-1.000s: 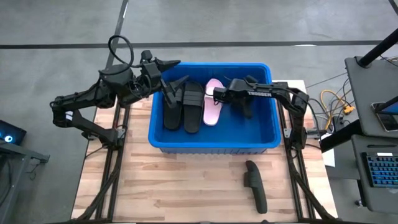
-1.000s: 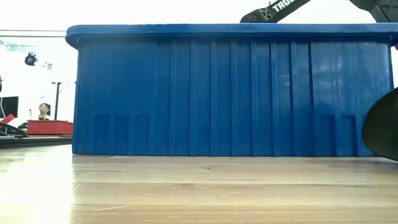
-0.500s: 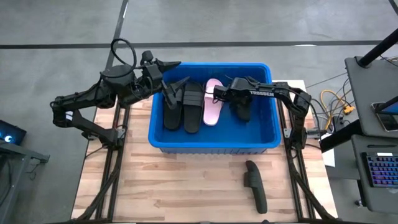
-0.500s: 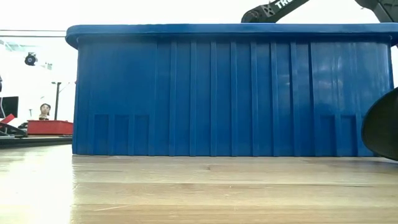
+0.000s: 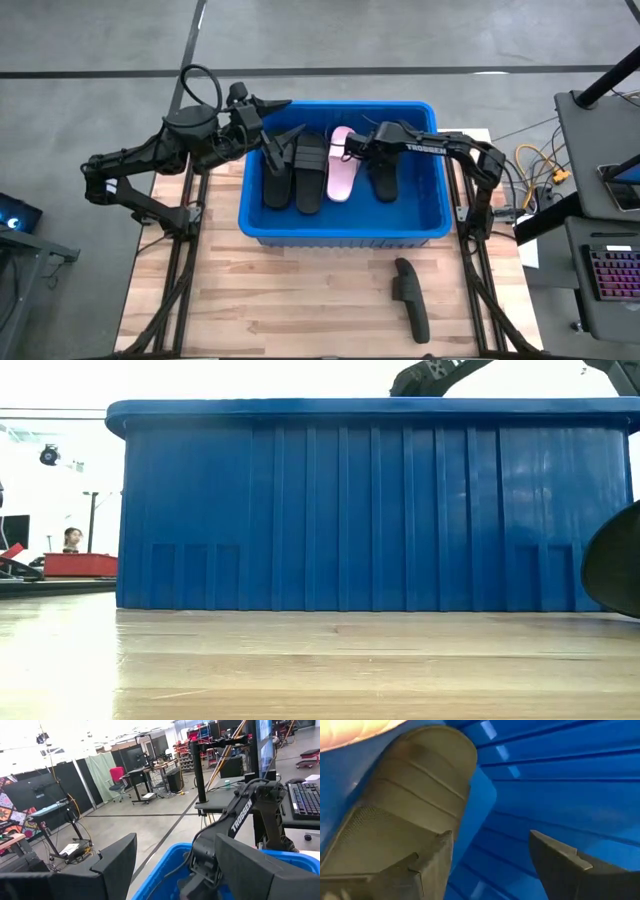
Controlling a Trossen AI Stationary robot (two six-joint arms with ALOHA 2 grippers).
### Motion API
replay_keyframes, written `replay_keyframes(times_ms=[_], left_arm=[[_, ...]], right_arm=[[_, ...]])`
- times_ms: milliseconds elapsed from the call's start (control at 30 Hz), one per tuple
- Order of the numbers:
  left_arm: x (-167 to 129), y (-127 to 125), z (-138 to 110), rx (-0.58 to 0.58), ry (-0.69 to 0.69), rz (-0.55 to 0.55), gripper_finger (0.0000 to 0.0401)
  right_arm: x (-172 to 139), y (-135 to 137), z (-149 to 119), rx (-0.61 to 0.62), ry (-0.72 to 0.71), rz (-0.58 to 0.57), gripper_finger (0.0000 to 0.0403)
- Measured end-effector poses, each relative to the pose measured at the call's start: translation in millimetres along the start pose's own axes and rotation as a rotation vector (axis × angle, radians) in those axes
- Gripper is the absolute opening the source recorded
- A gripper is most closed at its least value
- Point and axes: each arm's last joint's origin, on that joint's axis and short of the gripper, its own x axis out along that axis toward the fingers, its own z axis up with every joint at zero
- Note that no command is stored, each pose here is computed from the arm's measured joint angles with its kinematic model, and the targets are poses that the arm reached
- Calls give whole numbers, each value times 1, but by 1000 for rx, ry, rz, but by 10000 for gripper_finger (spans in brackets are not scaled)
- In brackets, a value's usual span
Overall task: Pick and place slides into bin
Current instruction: Put the black slides into the blue bin
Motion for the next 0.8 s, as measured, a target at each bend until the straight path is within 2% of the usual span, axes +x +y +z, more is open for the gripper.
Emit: replay_keyframes(times_ms=[100, 233, 333, 567, 667, 800], left_arm=[[0, 0, 0, 1, 1, 0, 251], [0, 0, -1, 2, 3, -1, 251], [0, -1, -2, 6, 10, 0, 251], [3, -2, -3, 9, 16, -1, 251], [6, -5, -5, 10, 23, -3, 251], [11, -8, -7, 14, 32, -5, 251]], right_arm=[[-14, -14, -2, 1, -61, -2, 245], [-48, -45, -15, 89, -174, 56, 236], [-81, -71, -38, 164, -289, 136, 230], [-153, -127, -103, 349, -669, 371, 228], [-171, -141, -129, 379, -775, 458, 226], [-185, -147, -158, 370, -838, 587, 226]])
